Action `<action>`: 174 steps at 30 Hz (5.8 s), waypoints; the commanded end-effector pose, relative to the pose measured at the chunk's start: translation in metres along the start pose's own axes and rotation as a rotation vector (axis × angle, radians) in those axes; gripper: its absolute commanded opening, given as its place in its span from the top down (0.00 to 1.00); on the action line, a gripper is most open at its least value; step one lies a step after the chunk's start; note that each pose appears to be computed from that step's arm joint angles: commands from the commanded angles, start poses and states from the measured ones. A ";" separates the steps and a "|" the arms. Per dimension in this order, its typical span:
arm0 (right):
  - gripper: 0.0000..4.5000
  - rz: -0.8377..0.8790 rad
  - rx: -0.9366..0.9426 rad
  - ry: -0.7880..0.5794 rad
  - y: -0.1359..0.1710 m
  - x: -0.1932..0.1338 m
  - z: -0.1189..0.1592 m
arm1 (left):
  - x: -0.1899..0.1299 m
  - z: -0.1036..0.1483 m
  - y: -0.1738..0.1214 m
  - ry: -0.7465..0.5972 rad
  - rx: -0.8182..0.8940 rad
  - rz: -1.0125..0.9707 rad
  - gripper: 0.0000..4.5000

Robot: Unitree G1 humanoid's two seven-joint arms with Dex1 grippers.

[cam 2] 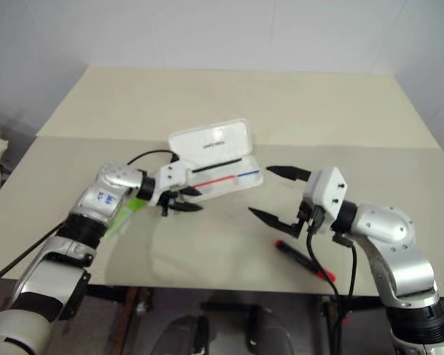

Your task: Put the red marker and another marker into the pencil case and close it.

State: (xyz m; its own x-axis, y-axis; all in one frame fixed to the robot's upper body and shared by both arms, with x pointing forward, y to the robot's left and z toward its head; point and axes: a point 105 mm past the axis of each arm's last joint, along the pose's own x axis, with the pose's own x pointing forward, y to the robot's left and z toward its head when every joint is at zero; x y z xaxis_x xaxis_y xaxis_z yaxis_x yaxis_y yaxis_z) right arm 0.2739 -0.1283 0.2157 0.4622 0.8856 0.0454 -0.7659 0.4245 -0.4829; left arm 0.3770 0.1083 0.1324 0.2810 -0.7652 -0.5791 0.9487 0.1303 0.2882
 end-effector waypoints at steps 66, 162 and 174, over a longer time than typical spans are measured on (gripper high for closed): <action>0.00 -0.032 0.031 0.053 -0.002 -0.027 0.006 | -0.005 0.041 -0.068 -0.164 -0.019 -0.292 0.00; 0.86 0.361 0.169 0.083 0.003 0.082 -0.079 | -0.131 0.024 -0.028 -0.602 0.037 0.154 0.00; 0.47 0.409 0.119 0.137 0.003 0.087 -0.092 | -0.128 0.025 -0.029 -0.605 0.033 0.161 0.00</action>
State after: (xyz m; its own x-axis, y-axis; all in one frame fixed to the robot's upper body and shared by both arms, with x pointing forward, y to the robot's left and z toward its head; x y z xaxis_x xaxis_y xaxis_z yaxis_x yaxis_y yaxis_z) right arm 0.3513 -0.0707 0.1259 0.1662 0.9497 -0.2655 -0.9547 0.0875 -0.2844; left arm 0.3134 0.1889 0.2050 0.2918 -0.9562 -0.0249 0.9079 0.2687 0.3218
